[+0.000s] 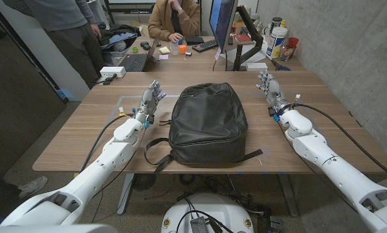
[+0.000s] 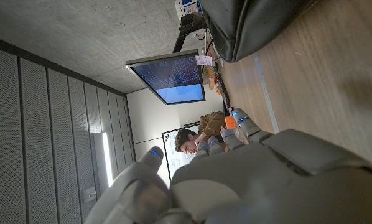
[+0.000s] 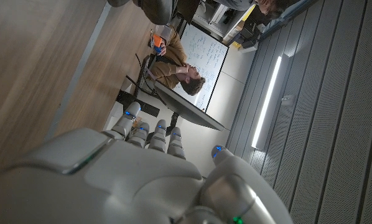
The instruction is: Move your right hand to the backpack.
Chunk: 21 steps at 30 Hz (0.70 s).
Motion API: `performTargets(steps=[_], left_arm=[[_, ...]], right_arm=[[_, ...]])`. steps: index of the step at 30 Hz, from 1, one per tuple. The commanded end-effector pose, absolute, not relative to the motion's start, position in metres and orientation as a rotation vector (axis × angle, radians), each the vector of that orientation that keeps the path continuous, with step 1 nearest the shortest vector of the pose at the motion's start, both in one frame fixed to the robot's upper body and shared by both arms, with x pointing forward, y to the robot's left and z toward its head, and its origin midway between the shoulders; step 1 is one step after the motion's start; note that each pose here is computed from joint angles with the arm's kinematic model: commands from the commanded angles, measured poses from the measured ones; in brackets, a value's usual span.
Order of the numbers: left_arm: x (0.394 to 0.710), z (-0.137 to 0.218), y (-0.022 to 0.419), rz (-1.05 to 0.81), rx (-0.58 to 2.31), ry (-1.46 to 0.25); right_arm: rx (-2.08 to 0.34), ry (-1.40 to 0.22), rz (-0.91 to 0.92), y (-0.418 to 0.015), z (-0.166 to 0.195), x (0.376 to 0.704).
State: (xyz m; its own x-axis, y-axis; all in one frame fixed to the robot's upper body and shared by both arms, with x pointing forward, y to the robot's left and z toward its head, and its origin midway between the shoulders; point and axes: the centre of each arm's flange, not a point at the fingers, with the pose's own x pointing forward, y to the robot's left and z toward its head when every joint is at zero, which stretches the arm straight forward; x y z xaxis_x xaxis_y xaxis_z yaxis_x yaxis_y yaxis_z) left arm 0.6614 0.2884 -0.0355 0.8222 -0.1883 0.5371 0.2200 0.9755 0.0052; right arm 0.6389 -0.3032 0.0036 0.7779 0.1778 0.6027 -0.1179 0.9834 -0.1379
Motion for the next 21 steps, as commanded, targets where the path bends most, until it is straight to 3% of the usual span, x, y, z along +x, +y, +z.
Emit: performTargets(steps=[1,21], left_arm=[[0.661,-0.039,0.291,-0.220,-0.063,-0.561],[0.659,-0.043,0.292,-0.218,-0.072,-0.562]], right_arm=[[-0.124,-0.677,0.159,-0.302,0.015,0.635],[-0.171,-0.711,0.155,-0.300,0.032,0.626]])
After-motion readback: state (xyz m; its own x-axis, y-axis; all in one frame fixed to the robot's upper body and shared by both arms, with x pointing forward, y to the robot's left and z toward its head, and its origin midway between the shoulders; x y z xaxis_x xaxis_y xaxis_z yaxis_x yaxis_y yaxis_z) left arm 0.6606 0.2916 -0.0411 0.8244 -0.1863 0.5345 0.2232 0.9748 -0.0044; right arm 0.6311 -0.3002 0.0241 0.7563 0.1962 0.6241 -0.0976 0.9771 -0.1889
